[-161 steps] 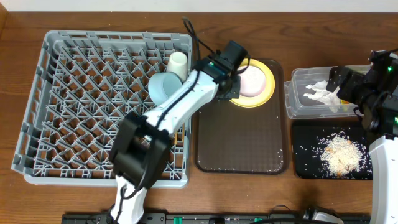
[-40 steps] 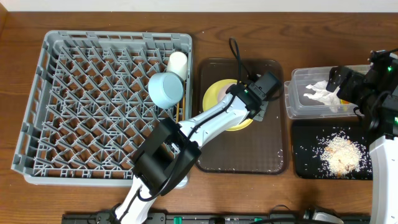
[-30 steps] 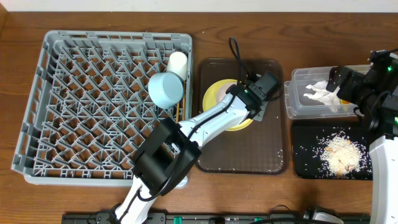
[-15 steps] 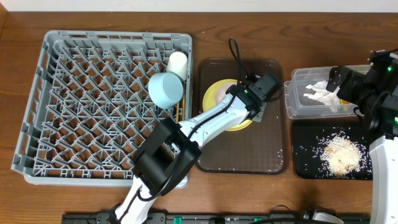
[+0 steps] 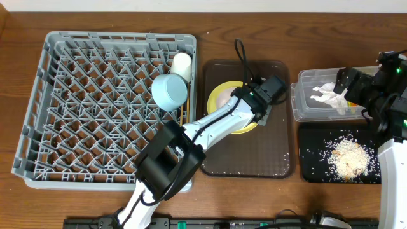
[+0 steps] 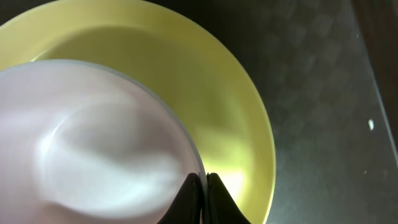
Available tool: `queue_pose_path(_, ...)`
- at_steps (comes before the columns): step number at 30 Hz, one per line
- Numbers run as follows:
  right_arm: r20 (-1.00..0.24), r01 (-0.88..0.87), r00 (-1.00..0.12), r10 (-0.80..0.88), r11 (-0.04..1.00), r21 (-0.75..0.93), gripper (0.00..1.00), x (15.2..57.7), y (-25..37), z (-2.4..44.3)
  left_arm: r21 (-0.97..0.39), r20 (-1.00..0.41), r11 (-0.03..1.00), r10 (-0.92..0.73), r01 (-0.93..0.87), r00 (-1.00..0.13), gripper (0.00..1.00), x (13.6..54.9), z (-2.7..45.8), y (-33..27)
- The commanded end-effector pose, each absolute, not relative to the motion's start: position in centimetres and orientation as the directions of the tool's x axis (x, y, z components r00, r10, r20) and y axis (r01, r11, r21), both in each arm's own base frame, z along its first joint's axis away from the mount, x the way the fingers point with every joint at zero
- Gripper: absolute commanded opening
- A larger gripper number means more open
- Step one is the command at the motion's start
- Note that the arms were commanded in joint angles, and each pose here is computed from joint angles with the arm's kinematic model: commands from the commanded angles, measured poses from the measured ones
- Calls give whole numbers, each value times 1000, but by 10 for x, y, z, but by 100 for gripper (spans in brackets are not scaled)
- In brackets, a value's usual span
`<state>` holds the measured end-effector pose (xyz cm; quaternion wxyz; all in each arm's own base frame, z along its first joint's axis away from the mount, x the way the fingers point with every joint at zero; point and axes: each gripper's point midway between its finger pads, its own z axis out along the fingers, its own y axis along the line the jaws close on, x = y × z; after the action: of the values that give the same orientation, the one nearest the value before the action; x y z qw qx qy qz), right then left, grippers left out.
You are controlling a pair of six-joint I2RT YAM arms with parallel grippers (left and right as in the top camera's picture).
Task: Sort waste into correct bins and load items into the dishwasher rack
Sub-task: 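Carry the pink bowl into the rack and set it down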
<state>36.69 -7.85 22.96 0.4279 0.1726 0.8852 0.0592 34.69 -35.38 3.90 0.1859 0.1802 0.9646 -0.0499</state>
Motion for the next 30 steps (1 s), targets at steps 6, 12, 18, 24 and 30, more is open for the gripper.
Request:
queue_pose_path(6,-751,244,-563,345,938,247,99,368,-80,238,-170,-459,900,290,403,-840,6,331,161,-341)
queue_pose_path(12,-751,244,-563,345,938,247,99,368,-80,238,-422,-467,839,123,343,-876,6,301,266,-291)
queue_pose_path(18,-751,245,-563,345,938,247,99,368,-80,238,-710,-327,653,23,262,-945,6,282,319,-233)
queue_pose_path(24,-751,244,-563,345,938,247,99,368,-80,238,-905,-204,378,22,197,-979,6,280,327,-203)
queue_pose_path(30,-751,244,-563,345,938,247,99,368,-80,238,-969,-113,227,-55,98,-992,6,288,294,-167)
